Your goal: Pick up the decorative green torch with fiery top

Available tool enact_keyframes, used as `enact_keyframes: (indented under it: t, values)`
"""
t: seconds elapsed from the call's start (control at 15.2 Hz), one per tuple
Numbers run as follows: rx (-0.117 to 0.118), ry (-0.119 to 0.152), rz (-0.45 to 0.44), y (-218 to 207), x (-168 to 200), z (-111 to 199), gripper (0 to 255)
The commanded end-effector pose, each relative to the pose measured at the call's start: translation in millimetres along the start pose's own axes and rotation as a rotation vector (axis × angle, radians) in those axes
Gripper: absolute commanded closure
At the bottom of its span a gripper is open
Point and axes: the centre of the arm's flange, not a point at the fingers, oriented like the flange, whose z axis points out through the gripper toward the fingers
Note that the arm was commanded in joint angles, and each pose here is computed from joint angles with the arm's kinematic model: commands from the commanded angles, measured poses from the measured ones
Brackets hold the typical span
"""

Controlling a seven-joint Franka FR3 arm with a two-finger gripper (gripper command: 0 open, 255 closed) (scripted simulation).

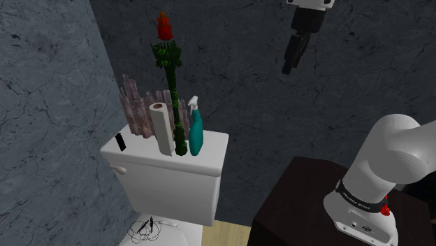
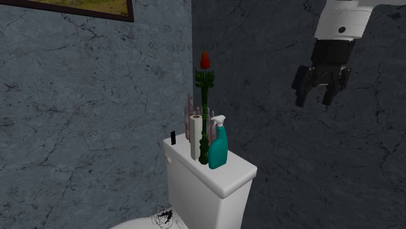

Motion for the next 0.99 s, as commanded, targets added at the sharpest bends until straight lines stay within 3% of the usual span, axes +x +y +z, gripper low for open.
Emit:
enact_keyframes:
  t: [0.0, 0.92]
  values:
    - [0.0, 0.0, 0.0, 0.0, 0.0, 0.0, 0]
    - [0.056, 0.294, -0.141, -92.6, 107.3, 15.3, 0]
